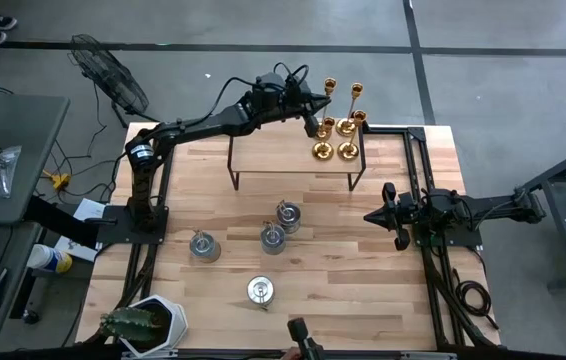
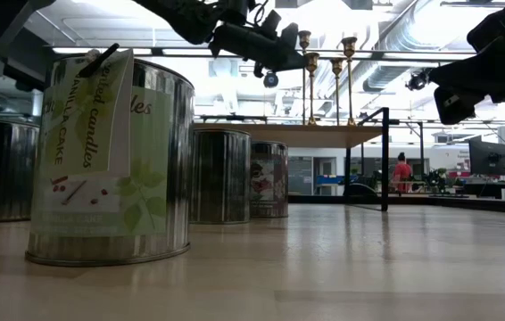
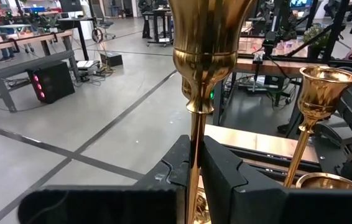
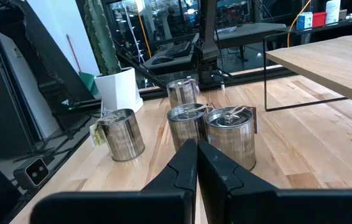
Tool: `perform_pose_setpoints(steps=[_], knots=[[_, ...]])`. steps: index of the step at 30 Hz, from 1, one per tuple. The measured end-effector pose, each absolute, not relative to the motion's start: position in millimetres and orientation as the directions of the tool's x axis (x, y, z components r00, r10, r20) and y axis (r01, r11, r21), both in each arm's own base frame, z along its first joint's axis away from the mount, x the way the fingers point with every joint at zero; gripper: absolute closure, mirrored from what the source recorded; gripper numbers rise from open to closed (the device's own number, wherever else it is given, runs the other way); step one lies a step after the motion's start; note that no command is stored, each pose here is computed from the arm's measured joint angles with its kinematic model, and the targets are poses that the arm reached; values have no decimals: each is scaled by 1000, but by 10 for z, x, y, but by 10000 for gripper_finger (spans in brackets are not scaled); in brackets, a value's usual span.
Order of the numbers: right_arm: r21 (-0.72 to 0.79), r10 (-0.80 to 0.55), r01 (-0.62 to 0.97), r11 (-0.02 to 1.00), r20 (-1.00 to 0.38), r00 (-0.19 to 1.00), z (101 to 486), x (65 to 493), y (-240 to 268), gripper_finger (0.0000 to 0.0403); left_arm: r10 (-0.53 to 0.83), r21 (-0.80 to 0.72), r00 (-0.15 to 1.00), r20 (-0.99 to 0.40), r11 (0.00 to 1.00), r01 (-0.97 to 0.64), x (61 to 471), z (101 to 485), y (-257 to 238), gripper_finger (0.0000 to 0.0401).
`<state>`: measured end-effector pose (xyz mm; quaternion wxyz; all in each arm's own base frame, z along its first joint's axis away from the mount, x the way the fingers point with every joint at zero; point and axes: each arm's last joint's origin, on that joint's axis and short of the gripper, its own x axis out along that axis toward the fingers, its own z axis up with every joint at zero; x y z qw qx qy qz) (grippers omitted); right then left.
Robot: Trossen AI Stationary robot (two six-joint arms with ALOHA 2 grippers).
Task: Pick & Place candle stick holders
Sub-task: Put the gold candle holder on the shelf aligned with the other candle holder
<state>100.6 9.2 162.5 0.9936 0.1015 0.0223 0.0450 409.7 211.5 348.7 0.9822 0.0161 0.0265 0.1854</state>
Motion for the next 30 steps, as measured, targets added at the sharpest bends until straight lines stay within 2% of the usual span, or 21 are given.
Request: perform_pose_setpoints(steps=[17,30], knots=[[204,94,-85,975,-35,995,1626,1006,93,399,364,42,930,-46,931,-363,4097,3488,2115,380],[204,94,-85,975,-35,995,1626,1006,93,399,334,40,941,-46,942,-333,4100,3488,2108,299]])
